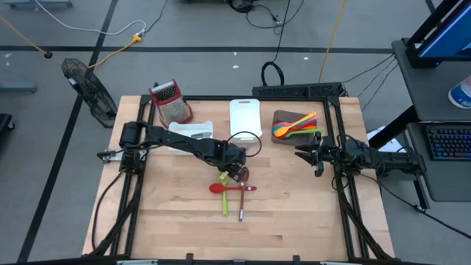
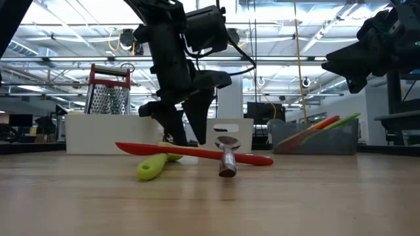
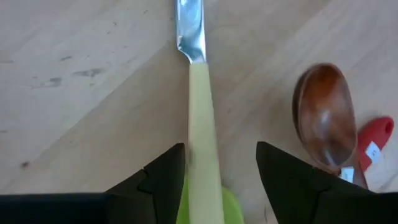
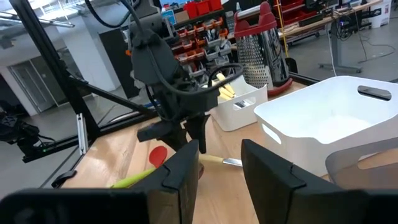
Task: Pick & Place Kitchen Items
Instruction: Put the yellow knife into the left white bin
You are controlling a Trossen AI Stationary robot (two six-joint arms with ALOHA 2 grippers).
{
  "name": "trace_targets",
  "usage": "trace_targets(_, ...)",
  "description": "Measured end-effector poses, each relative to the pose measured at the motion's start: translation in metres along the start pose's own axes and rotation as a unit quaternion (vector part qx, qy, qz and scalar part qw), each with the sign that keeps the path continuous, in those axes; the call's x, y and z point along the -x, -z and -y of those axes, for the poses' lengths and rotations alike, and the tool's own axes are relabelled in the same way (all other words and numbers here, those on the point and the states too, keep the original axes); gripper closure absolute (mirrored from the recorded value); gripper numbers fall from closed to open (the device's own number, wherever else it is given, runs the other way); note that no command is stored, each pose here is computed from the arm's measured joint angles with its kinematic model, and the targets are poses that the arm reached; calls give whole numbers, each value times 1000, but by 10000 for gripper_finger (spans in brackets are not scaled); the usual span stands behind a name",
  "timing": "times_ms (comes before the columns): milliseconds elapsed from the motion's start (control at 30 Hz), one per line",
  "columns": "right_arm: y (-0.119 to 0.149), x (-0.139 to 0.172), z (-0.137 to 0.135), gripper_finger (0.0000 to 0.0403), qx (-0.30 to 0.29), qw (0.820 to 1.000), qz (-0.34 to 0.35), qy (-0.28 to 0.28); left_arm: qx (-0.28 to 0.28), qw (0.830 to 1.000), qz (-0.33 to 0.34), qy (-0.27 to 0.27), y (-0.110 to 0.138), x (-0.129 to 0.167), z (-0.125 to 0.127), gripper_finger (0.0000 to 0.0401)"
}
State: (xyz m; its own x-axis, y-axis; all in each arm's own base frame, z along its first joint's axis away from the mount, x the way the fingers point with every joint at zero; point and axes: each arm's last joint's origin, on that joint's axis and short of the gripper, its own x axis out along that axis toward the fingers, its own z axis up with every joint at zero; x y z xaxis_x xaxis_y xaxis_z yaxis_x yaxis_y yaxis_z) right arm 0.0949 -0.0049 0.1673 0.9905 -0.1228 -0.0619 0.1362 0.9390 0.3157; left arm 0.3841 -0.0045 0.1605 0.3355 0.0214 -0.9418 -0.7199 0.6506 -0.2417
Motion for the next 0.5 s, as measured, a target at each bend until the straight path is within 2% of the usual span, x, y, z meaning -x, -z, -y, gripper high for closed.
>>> trace_targets(100, 0, 0, 0, 289, 0, 1000, 0, 0, -5, 1000, 8, 6, -1, -2, 2, 201)
trace_targets(300, 0, 0, 0, 289, 0, 1000, 0, 0, -4, 1000, -1, -18, 1, -20, -1, 201)
trace_targets(500, 0, 0, 0, 289, 0, 1000, 0, 0, 9, 1000, -6, -24, 2, -24, -2, 203)
